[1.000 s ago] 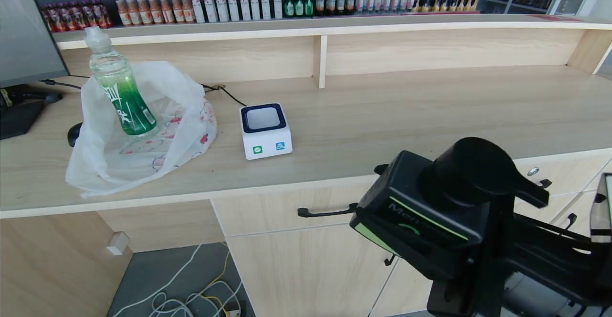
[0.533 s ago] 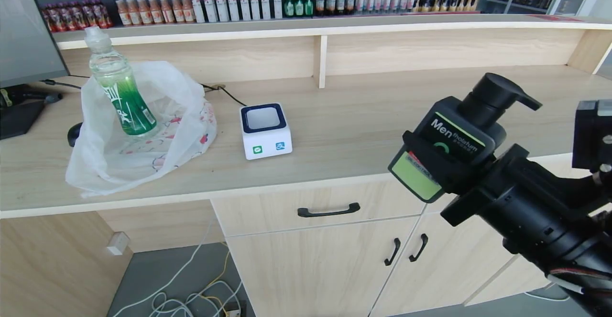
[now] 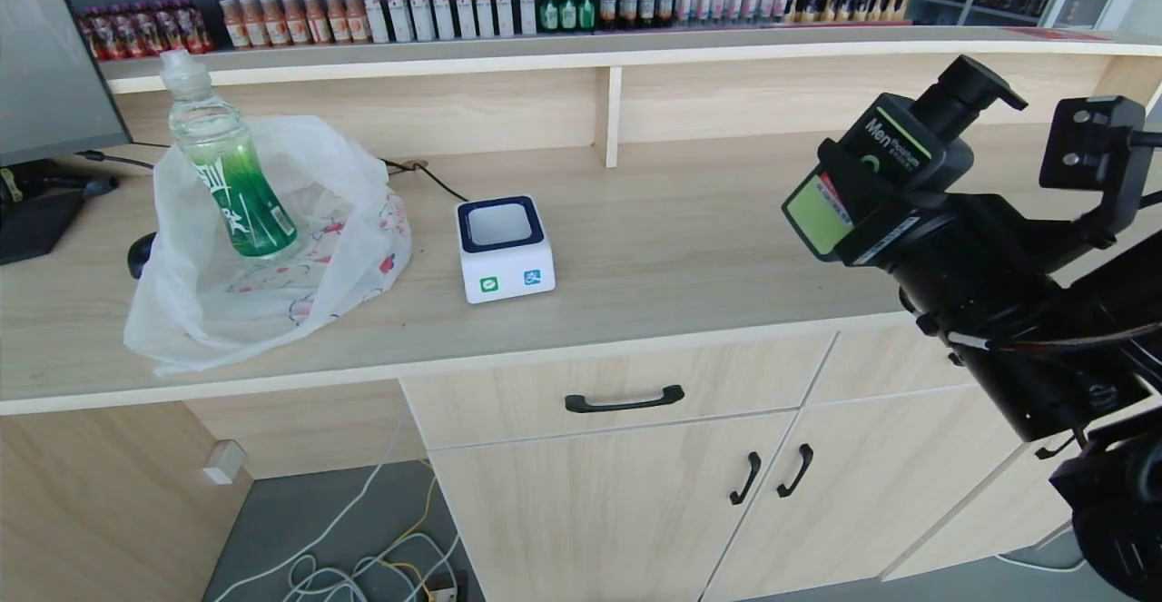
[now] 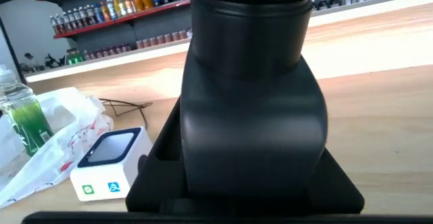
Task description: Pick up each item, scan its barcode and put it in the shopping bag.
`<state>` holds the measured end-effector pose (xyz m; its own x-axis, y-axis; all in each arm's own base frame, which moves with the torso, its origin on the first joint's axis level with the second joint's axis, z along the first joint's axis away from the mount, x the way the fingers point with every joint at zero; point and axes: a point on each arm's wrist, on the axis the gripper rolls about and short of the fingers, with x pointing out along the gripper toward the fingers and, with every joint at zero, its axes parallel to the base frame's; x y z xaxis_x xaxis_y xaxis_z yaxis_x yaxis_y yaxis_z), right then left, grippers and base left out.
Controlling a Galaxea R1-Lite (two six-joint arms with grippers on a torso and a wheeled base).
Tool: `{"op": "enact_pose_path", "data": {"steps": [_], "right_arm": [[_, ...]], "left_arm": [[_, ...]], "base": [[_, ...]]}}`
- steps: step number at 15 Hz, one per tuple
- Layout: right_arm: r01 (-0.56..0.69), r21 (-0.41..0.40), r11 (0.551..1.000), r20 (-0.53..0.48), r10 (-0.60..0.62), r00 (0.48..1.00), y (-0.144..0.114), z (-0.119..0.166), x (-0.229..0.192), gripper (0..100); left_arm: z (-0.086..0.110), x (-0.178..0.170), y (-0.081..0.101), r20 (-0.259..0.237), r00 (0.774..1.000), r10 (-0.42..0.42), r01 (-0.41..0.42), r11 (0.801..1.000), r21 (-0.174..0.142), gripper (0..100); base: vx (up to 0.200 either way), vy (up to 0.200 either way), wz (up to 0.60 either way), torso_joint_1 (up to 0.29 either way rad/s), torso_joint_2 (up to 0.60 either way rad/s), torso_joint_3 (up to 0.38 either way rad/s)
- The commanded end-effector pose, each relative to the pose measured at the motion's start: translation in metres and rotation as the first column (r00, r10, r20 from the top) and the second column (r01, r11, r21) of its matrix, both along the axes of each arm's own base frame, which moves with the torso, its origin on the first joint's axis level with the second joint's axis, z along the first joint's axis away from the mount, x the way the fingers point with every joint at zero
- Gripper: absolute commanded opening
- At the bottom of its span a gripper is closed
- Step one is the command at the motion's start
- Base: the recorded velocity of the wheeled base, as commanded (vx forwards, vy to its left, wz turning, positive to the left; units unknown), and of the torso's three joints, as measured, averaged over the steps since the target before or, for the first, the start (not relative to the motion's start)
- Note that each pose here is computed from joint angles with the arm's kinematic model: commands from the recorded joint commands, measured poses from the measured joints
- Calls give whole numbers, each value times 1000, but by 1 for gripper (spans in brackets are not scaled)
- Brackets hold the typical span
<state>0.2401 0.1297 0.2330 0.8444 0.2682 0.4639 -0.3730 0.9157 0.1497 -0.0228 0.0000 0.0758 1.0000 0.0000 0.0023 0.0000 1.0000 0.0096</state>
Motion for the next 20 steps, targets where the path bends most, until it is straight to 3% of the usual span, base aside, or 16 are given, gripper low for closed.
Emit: {"op": "enact_pose_path", "data": {"steps": [1, 6, 18, 20], "right_arm": [[13, 11, 1000, 25, -13, 1000, 2, 5, 11, 0], [52, 41, 998, 90, -56, 994, -1, 21, 32, 0], [52, 54, 997, 113, -58, 992, 2, 25, 46, 0], [45, 55, 997, 120, -51, 991, 3, 27, 46, 0]], "left_arm": [[0, 0, 0, 1, 1000, 0, 0, 1000, 0, 100], [0, 0, 0, 1, 1000, 0, 0, 1000, -10, 100], [0, 0, 0, 1, 1000, 0, 0, 1000, -7, 100], [0, 0, 0, 1, 1000, 0, 0, 1000, -5, 100]], "base": [[0, 0, 0, 0, 0, 0], [0, 200, 0, 2, 1, 0], [0, 200, 0, 3, 3, 1], [0, 0, 0, 0, 0, 0]]}}
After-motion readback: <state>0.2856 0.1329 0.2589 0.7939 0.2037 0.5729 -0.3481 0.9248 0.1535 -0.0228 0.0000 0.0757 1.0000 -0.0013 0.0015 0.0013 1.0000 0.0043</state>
